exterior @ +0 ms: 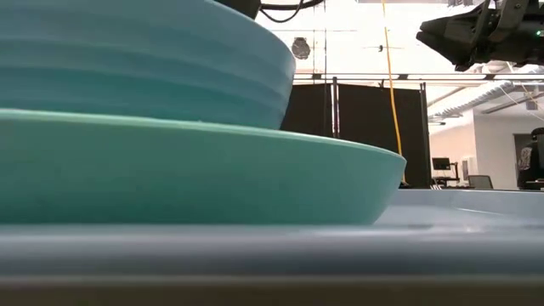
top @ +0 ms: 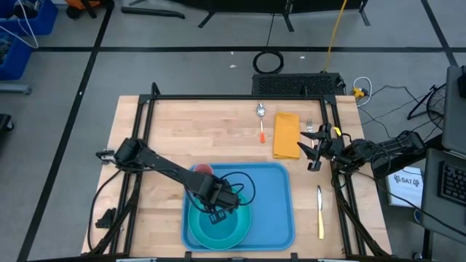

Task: Set up tray
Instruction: Put the blue bowl on the light blue plate, then put the yellow napkin on the blue tray to the right of the light blue plate

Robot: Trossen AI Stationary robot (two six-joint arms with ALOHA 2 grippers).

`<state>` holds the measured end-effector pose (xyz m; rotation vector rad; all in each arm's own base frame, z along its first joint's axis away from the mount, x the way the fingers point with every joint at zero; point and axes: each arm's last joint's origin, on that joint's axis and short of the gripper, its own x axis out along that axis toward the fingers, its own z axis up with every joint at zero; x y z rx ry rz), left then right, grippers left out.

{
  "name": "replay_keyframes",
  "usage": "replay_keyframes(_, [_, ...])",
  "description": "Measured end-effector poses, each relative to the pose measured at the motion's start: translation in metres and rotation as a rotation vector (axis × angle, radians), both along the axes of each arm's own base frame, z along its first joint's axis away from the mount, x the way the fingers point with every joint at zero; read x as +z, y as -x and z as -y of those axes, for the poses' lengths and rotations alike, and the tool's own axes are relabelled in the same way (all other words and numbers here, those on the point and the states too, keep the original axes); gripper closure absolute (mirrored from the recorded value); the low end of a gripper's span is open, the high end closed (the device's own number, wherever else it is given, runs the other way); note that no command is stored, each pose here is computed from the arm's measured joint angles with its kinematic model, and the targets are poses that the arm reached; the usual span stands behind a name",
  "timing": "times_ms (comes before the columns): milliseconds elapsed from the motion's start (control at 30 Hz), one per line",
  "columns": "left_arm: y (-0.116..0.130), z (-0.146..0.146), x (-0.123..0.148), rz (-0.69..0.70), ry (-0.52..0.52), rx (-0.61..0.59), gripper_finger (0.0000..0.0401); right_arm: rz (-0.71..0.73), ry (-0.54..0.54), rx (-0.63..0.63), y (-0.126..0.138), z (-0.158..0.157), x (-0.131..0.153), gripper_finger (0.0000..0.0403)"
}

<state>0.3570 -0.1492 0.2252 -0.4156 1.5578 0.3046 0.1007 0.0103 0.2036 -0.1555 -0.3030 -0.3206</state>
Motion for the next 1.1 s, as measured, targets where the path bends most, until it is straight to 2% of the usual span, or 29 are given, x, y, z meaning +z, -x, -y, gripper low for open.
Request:
replay_keyframes(167, [0.001, 0.001, 0.0, -0.01, 0.008, 0.022, 0.039, 0.003, 0.011, 0.029, 0.0, -0.001, 0.0, 0.0229])
replay_keyframes(433, [0.001, 0.0, 0.0, -0.009, 0.0, 0.064, 0.0327, 0.005, 0.018, 0.047, 0.0, -0.001, 0.0, 0.0229])
replay_keyframes(600, [0.001, 0.001, 0.0, -0.007, 0.009, 0.004, 0.0316, 0.005, 0.018, 0.047, 0.0, -0.001, 0.0, 0.0229])
replay_keyframes(700, [0.004, 0.001, 0.011, 0.04, -0.01, -0.036, 0.0315, 0.005, 0.018, 0.046, 0.0, -0.001, 0.0, 0.0229])
replay_keyframes(833, [0.009, 0.0, 0.033, 0.169, -0.048, -0.056, 0.0314, 0.005, 0.017, 0.046, 0.0, -0.001, 0.0, 0.0229])
replay_keyframes(933, [0.016, 0.0, 0.056, 0.303, -0.141, -0.119, 0.0314, 0.005, 0.017, 0.046, 0.0, -0.001, 0.0, 0.0229])
replay_keyframes(1100, [0.042, -0.005, 0.1, 0.547, -0.513, -0.127, 0.0314, 0.008, -0.111, 0.03, -0.001, 0.0, -0.002, 0.0229])
